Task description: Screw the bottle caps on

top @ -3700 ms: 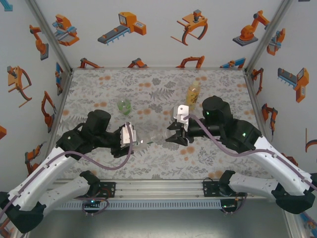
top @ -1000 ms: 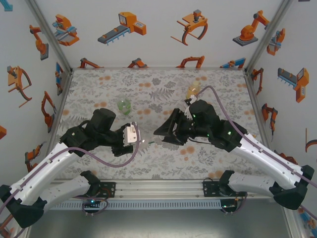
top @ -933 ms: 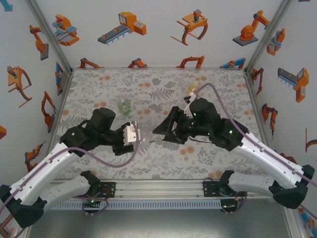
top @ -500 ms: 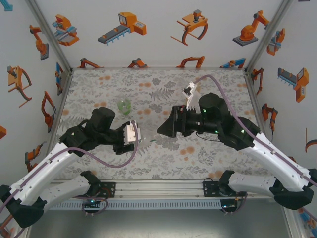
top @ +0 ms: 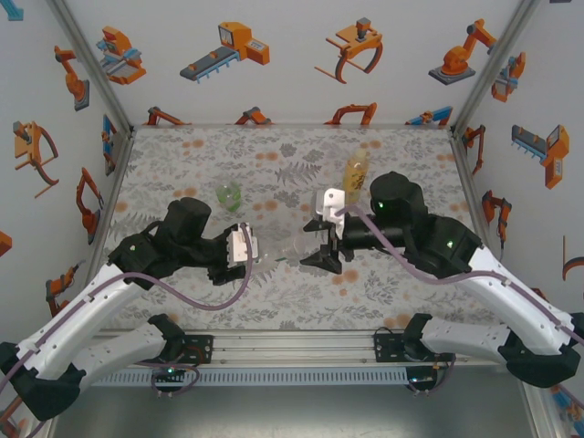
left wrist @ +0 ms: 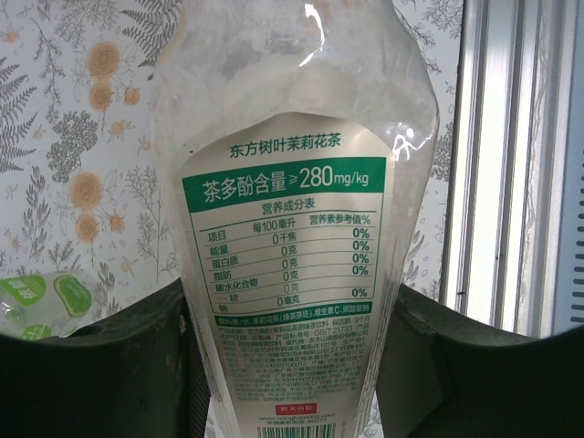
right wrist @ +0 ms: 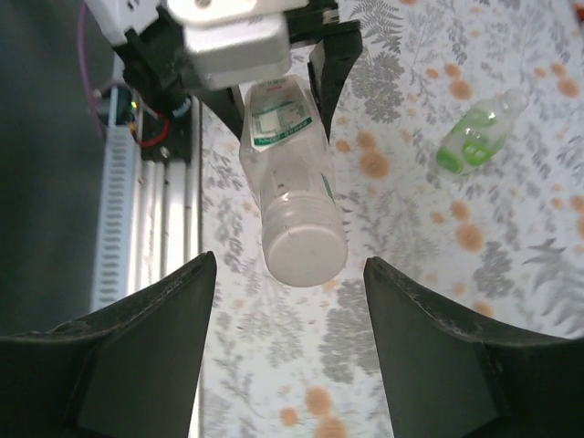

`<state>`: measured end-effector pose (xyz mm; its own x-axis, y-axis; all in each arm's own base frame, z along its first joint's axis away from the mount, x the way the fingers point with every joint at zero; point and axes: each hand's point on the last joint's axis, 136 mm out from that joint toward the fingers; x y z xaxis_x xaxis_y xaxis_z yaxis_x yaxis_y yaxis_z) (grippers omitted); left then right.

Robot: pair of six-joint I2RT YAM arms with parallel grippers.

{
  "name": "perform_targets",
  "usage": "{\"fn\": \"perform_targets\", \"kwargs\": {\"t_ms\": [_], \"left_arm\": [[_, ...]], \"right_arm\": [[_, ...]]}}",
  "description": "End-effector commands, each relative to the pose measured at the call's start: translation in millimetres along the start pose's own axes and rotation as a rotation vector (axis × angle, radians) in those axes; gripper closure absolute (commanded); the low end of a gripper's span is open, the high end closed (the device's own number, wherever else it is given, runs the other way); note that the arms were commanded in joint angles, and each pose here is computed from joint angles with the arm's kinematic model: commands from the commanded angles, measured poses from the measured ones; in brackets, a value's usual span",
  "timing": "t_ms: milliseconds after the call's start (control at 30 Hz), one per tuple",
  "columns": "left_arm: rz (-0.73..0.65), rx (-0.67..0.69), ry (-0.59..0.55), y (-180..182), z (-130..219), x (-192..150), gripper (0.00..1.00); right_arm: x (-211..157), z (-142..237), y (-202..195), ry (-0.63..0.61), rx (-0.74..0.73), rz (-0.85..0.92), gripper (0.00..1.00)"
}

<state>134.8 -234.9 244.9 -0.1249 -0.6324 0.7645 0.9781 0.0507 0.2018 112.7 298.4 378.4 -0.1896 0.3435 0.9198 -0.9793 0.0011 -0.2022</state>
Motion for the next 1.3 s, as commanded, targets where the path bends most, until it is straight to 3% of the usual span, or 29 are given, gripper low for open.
{"fn": "perform_targets", "kwargs": {"t_ms": [0, 367, 700, 867, 967, 1100, 1267], "left_arm": [[-0.035, -0.001, -0.068, -0.9, 10.6, 20.3, 1.00], [-0.029, -0.013, -0.078, -3.5, 11.2, 22.0, 1.00], [-0.033, -0.008, -0.085, -2.9, 13.0, 24.3, 1.00], [-0.035, -0.007, -0.085, -2.8, 13.1, 24.3, 1.00], [-0.035, -0.008, -0.084, -2.8, 12.8, 24.5, 1.00], [-0.037, -0.003, -0.084, -2.4, 13.6, 24.7, 1.00], [-0.038, 0.013, -0.090, 1.7, 14.0, 27.4, 1.00]], "right_arm": [[-1.3, -0.5, 7.6, -0.029, 0.030, 0.256, 0.41], [3.9, -8.1, 11.7, -0.076, 0.075, 0.298, 0.48], [-2.4, -15.1, 14.9, -0.058, 0.117, 0.269, 0.49], [-4.1, -15.3, 12.7, -0.050, 0.104, 0.264, 0.54], [-2.7, -15.5, 9.3, -0.058, 0.080, 0.243, 0.62], [0.5, -14.1, 4.3, -0.080, 0.042, 0.126, 0.73], [5.7, -11.9, 2.0, -0.139, 0.028, -0.191, 0.83]]}}
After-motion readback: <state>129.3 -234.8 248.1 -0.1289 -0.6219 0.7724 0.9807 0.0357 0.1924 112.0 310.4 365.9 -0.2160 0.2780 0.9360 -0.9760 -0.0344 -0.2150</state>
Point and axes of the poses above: each hand's point on the last joint's axis, 136 mm out from that joint toward the fingers, its own z axis back along the fingers, its own y axis along the line the jaws close on, x = y × z, and after that the axes turned 2 degrees about z, right-handed
